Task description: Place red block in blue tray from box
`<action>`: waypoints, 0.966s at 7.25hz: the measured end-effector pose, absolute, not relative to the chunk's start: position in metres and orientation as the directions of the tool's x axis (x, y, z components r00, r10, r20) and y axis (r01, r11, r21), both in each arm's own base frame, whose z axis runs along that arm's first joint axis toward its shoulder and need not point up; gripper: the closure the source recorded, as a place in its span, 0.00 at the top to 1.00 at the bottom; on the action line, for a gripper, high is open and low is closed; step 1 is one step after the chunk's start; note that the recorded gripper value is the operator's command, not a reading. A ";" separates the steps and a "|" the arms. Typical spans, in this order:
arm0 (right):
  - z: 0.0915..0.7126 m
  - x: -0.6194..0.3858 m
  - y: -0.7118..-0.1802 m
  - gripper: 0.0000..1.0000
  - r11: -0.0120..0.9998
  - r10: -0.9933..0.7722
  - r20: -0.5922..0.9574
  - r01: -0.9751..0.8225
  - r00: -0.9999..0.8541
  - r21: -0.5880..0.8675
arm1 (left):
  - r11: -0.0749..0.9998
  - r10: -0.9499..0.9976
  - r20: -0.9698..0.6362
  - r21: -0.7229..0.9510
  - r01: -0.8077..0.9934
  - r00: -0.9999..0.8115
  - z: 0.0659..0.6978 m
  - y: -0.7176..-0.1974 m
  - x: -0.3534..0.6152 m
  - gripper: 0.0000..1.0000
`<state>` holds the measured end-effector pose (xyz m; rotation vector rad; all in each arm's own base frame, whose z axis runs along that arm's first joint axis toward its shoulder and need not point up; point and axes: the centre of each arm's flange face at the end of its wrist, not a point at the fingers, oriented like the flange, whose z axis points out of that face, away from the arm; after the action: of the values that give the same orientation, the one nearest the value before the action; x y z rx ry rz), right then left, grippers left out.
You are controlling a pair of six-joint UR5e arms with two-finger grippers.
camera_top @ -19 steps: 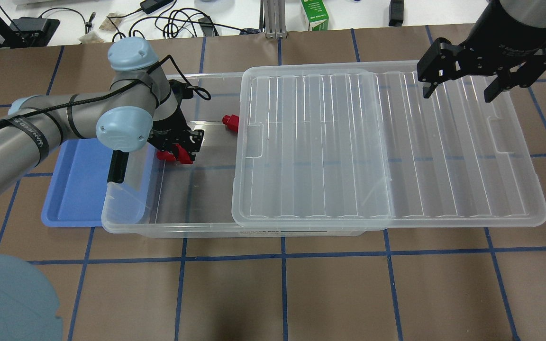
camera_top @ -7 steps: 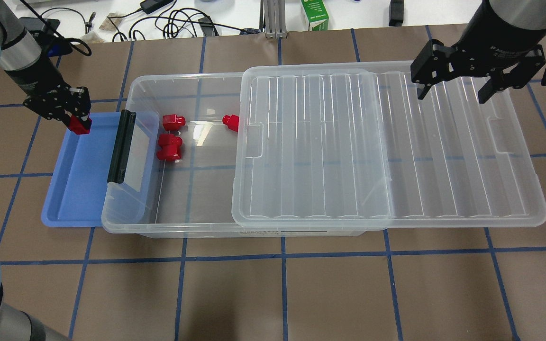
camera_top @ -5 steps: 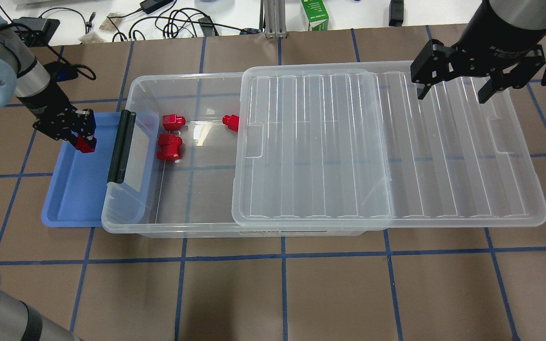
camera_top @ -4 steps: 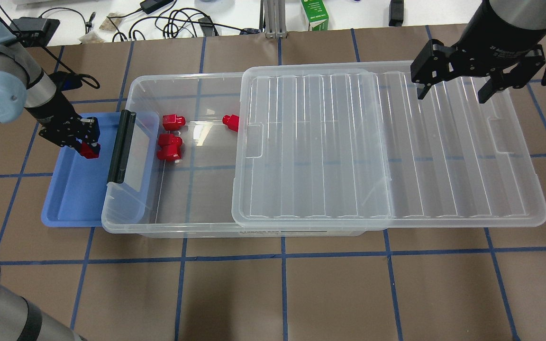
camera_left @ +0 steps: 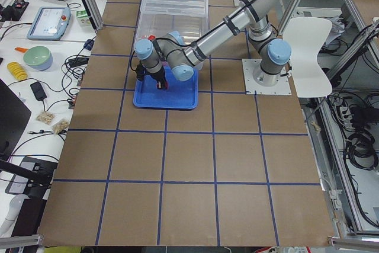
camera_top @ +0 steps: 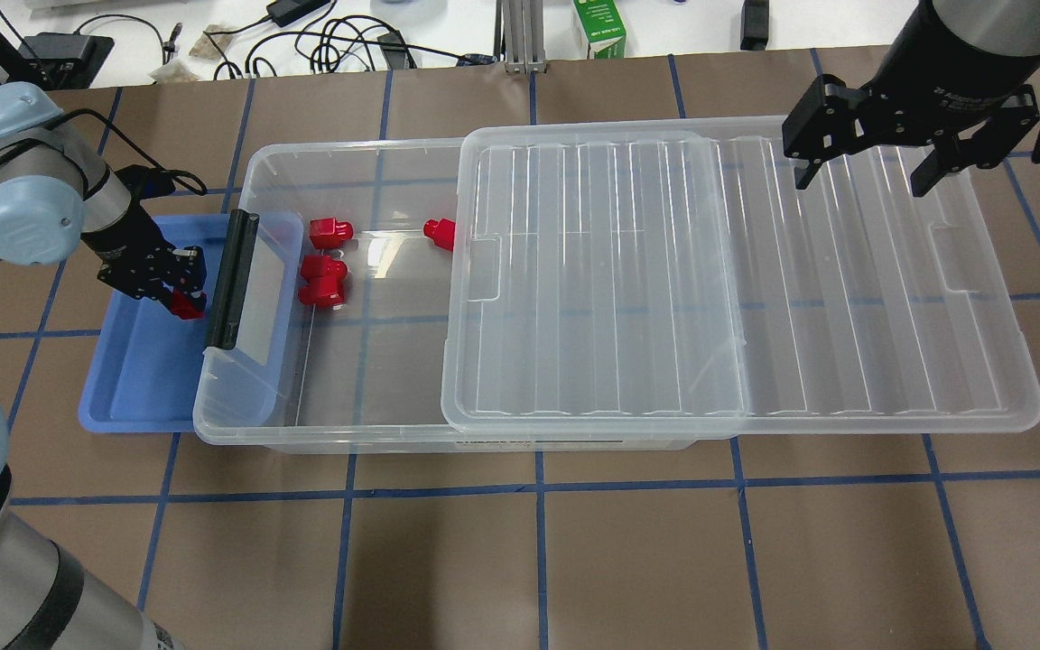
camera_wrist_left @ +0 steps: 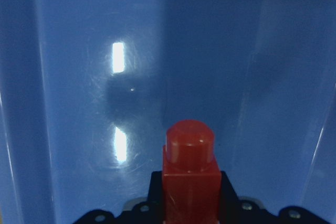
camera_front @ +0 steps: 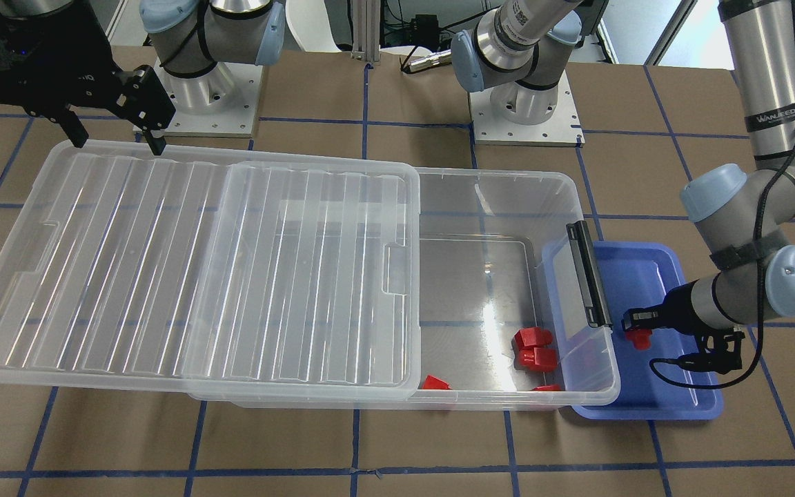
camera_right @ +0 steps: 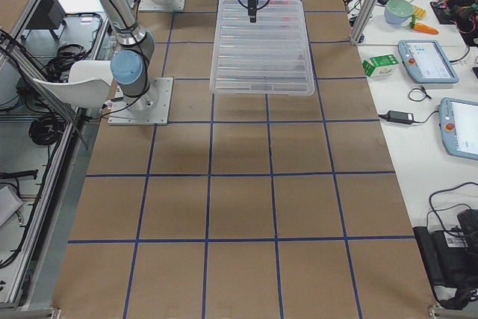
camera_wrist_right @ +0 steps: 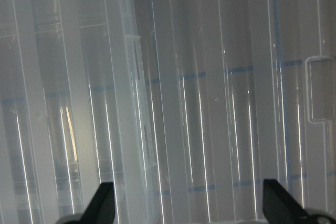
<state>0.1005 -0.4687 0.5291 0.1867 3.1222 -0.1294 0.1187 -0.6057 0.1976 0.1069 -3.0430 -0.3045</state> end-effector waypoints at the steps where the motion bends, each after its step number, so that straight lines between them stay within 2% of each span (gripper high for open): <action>1: 0.529 0.101 -0.469 1.00 0.990 0.119 -0.016 0.119 -0.993 -0.081 | 0.977 -0.077 0.075 0.203 -0.060 -0.994 0.193 -0.606 0.119 0.21; 3: 0.529 0.101 -0.469 1.00 0.990 0.119 -0.016 0.119 -0.993 -0.081 | 0.976 -0.075 0.073 0.210 -0.059 -0.995 0.189 -0.604 0.119 1.00; 7: 0.529 0.100 -0.469 1.00 0.989 0.118 -0.016 0.119 -0.993 -0.083 | 0.976 -0.069 0.044 0.208 -0.058 -0.997 0.201 -0.604 0.117 1.00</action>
<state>0.1005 -0.4687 0.5295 0.1866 3.1221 -0.1306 0.1175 -0.6037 0.2013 0.0988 -3.0726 -0.3218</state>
